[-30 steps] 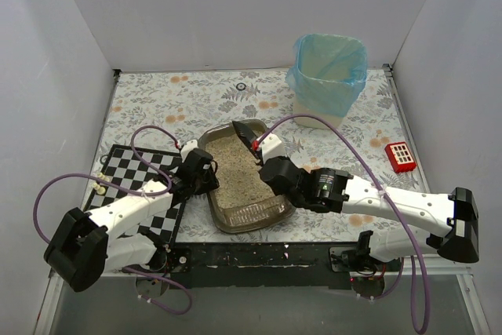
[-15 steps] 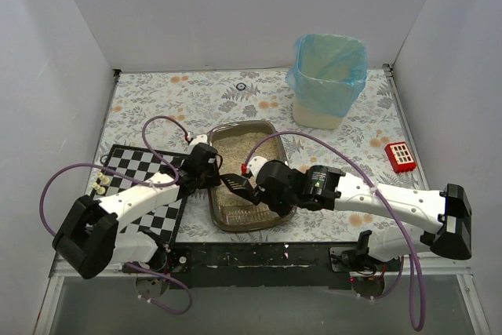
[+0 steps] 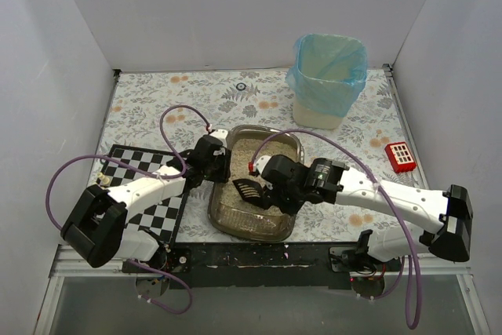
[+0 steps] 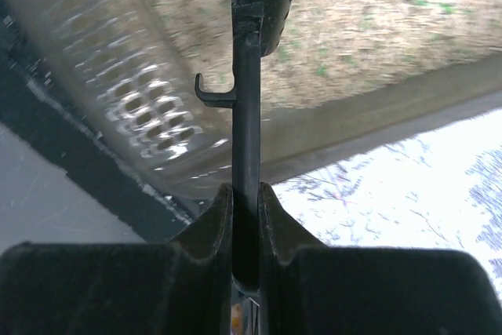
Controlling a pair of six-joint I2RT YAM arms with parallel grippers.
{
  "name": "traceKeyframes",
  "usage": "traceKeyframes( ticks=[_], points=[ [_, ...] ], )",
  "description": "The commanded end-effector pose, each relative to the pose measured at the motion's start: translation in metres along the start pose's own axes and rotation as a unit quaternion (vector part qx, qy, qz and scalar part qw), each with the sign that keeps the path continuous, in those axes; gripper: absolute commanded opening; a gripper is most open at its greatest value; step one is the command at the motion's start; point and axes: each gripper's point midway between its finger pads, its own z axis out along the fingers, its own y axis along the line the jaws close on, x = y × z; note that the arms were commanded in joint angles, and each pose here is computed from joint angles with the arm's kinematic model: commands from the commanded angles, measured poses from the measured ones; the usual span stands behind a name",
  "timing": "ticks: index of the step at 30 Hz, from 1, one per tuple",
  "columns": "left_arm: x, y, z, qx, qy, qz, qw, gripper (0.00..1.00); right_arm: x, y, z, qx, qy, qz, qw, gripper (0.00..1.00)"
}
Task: Clean the litter box
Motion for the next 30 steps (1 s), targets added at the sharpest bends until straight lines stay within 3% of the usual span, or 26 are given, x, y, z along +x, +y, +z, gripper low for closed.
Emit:
traceKeyframes(
  ticks=[1, 3, 6, 7, 11, 16, 19, 25, 27, 30],
  points=[
    [-0.101, -0.037, -0.022, 0.063, -0.147, 0.026, 0.987, 0.41, -0.023, -0.041, -0.033, 0.084, -0.058, 0.087, 0.991, 0.01],
    [-0.108, -0.04, -0.022, 0.062, -0.141, 0.015, 0.988, 0.5, -0.039, -0.039, -0.045, 0.066, -0.113, 0.094, 0.987, 0.01],
    [-0.116, -0.044, -0.026, 0.059, -0.127, -0.009, 0.99, 0.76, -0.053, -0.03, -0.059, 0.027, -0.169, 0.093, 0.981, 0.01],
    [-0.113, -0.044, -0.028, 0.058, -0.118, -0.014, 0.991, 0.98, -0.054, -0.027, -0.061, 0.016, -0.178, 0.087, 0.98, 0.01],
    [-0.1, -0.029, -0.039, 0.018, -0.097, -0.074, 0.992, 0.98, -0.054, -0.029, -0.064, 0.014, -0.203, 0.091, 0.975, 0.01],
    [-0.052, -0.012, -0.074, -0.038, -0.022, -0.221, 0.974, 0.98, -0.043, -0.039, -0.053, 0.04, -0.209, 0.131, 0.968, 0.01],
    [-0.018, -0.011, -0.1, -0.058, 0.023, -0.315, 0.947, 0.98, -0.035, -0.054, -0.052, 0.074, -0.233, 0.19, 0.951, 0.01],
    [0.056, 0.002, -0.144, -0.12, 0.111, -0.441, 0.882, 0.98, -0.041, -0.05, -0.054, 0.042, -0.297, 0.187, 0.936, 0.01],
    [0.068, -0.004, -0.151, -0.094, 0.123, -0.467, 0.87, 0.98, -0.039, -0.052, -0.054, 0.045, -0.301, 0.19, 0.933, 0.01],
    [0.064, -0.032, -0.151, 0.019, 0.116, -0.508, 0.853, 0.98, -0.038, -0.05, -0.051, 0.036, -0.308, 0.192, 0.931, 0.01]
  ],
)
